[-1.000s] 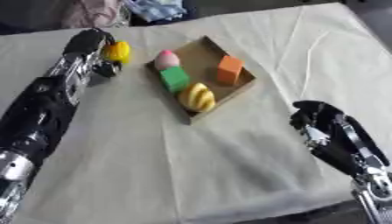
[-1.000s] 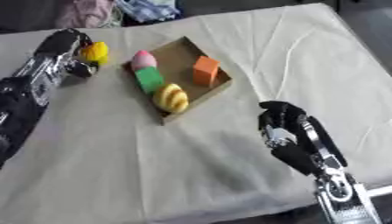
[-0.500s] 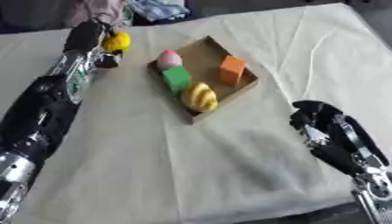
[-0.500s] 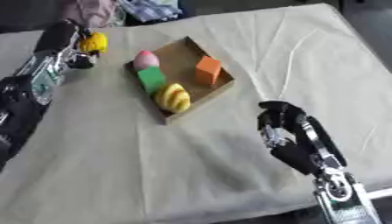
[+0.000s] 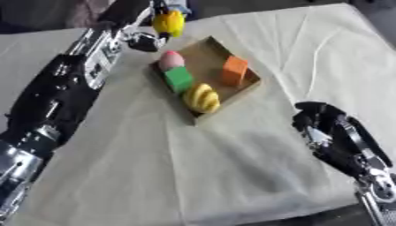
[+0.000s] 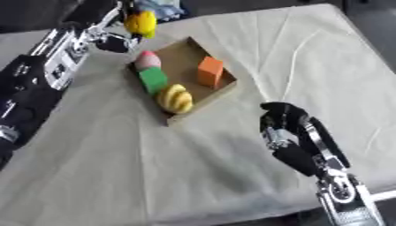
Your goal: Pick up objects on the table and place them in the box.
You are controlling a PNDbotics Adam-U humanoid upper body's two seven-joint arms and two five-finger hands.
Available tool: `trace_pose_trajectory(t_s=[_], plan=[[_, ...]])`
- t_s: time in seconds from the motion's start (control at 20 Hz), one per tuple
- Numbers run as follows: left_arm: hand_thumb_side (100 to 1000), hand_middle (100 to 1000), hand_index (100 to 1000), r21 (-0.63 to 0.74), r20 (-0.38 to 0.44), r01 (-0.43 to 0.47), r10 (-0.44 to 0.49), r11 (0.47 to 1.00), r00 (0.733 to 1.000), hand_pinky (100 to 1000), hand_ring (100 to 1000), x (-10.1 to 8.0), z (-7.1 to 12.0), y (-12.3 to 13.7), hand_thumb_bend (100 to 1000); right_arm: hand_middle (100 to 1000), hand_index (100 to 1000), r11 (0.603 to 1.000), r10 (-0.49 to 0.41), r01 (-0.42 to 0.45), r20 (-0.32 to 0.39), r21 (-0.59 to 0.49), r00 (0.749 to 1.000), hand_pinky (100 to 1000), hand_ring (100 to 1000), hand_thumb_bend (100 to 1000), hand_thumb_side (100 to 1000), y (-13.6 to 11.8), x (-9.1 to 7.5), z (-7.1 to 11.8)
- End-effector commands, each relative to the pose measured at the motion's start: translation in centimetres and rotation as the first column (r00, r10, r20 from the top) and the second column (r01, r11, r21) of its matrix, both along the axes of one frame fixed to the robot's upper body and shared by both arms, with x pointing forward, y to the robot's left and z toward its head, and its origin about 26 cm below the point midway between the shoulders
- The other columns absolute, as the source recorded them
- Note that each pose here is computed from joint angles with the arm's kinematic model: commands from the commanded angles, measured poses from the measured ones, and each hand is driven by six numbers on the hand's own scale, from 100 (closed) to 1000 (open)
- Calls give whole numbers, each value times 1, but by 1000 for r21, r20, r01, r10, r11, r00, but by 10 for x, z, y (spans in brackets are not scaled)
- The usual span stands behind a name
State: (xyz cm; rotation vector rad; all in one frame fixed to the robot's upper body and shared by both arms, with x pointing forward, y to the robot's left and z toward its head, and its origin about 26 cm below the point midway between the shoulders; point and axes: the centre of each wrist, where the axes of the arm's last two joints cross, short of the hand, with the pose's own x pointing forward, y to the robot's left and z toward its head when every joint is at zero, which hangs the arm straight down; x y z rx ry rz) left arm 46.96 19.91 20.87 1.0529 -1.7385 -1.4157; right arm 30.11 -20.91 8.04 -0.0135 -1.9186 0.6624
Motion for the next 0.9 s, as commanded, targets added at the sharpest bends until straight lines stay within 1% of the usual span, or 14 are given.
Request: trace_pose_trajectory(t_s=[0.05,0.3,0.4,0.45,0.5,0.6,0.75,0.9], plan=[[130,596,708,31,-13,73,-73,997,997,623,563,-3,9,-18,255,589,777,1000,9,-9,24,-4,1000,645,633,100,509,-1,1,7],[165,623,732,61,-80,121,-116,991,990,638,588,-3,-10,-34,283,589,777,1000,13,-13,27,-2,1000,645,633,100,507,1,2,8],[228,658,760,86,-103,136,-127,987,987,660,617,-3,-16,-37,333,589,777,1000,12,-12,27,-2,1000,645,633,100,507,0,2,8],[272,681,779,100,-116,142,-130,985,985,677,634,-3,-18,-38,377,589,777,1000,12,-12,27,-2,1000,645,633,100,506,0,2,8],[289,693,788,121,-132,147,-131,982,983,684,643,-3,-19,-37,392,589,777,1000,11,-11,27,-2,1000,645,633,100,506,0,2,8],[323,715,804,149,-155,146,-122,978,980,696,661,-2,-20,-35,420,589,777,1000,10,-10,27,-2,1000,645,633,100,505,0,2,8],[356,729,813,163,-160,129,-103,978,982,705,673,-2,-15,-30,444,589,777,1000,9,-9,26,-2,1000,646,633,100,506,0,2,7],[357,713,798,145,-142,113,-92,983,986,700,660,-3,-8,-24,420,589,777,1000,6,-5,26,-2,1000,646,633,100,505,-1,2,7]])
